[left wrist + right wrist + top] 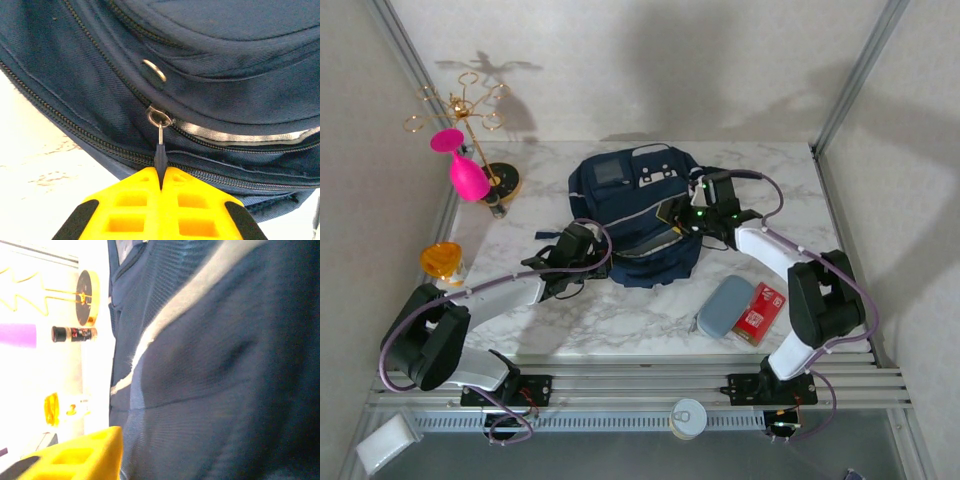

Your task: Pack books, pencil case, and school supplies into a backpack

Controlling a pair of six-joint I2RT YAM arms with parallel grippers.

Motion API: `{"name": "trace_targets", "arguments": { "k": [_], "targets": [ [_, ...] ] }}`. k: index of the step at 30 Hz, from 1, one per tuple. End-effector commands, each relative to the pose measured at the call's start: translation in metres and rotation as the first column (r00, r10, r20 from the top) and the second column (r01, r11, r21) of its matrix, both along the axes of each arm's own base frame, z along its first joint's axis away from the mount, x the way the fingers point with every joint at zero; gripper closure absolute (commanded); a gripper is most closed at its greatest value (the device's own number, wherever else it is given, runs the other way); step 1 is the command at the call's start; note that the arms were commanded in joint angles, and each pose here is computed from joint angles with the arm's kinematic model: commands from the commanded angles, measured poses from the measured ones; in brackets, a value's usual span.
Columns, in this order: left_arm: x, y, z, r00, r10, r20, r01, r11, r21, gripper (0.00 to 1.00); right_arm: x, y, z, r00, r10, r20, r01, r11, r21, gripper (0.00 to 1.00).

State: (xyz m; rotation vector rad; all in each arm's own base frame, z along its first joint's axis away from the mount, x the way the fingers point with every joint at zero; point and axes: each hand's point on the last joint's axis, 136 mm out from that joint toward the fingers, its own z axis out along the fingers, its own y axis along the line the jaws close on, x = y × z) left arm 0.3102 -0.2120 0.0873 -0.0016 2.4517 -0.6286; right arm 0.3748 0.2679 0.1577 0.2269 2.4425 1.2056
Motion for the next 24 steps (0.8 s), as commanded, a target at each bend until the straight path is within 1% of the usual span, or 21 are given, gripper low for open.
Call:
{"name": "trace_targets", "arguments": {
  "k": [1, 4, 5, 6, 9, 11, 13, 17, 20, 24],
  "targets": [
    [0.002, -0.016, 0.013, 0.999, -0.045, 0.018, 0.046, 0.997, -0.065, 1.00, -0.006, 0.018, 0.017, 0.991, -0.106, 0.081, 0.105, 0.994, 0.021, 0.46],
    [0.002, -0.026, 0.021, 0.997, -0.066, 0.037, 0.070, 0.993, -0.097, 1.00, -0.016, 0.036, 0.006, 0.987, -0.144, 0.071, 0.142, 0.989, 0.033, 0.44],
    [0.002, -0.027, 0.022, 0.997, -0.066, 0.040, 0.070, 0.993, -0.098, 1.00, -0.016, 0.040, 0.001, 0.987, -0.149, 0.064, 0.147, 0.989, 0.026, 0.44],
    [0.004, -0.025, 0.021, 0.998, -0.056, 0.040, 0.059, 0.994, -0.093, 1.00, -0.014, 0.043, -0.005, 0.986, -0.159, 0.057, 0.158, 0.987, 0.015, 0.47],
    [0.005, -0.021, 0.019, 0.998, -0.044, 0.036, 0.047, 0.997, -0.067, 1.00, -0.010, 0.048, -0.006, 0.986, -0.157, 0.060, 0.156, 0.988, 0.020, 0.63],
    [0.007, -0.015, 0.019, 0.999, -0.027, 0.035, 0.028, 0.999, -0.043, 1.00, -0.009, 0.048, 0.001, 0.986, -0.145, 0.081, 0.145, 0.989, 0.014, 0.82],
    [0.011, -0.001, 0.020, 0.999, 0.018, 0.032, -0.018, 1.000, 0.002, 1.00, -0.007, 0.046, 0.014, 0.988, -0.118, 0.104, 0.118, 0.993, 0.012, 1.00],
    [0.021, 0.040, 0.017, 0.989, 0.147, 0.023, -0.148, 0.984, 0.095, 1.00, -0.003, 0.040, 0.038, 0.990, -0.044, 0.135, 0.044, 0.999, 0.009, 1.00],
    [0.027, 0.069, 0.002, 0.976, 0.217, -0.016, -0.213, 0.968, 0.134, 1.00, -0.002, 0.033, 0.052, 0.990, -0.003, 0.139, -0.004, 0.999, 0.053, 1.00],
    [0.048, 0.098, -0.011, 0.955, 0.293, -0.039, -0.285, 0.947, 0.148, 1.00, -0.002, 0.029, 0.055, 0.990, 0.042, 0.137, -0.049, 0.998, 0.046, 1.00]
  ]
}}
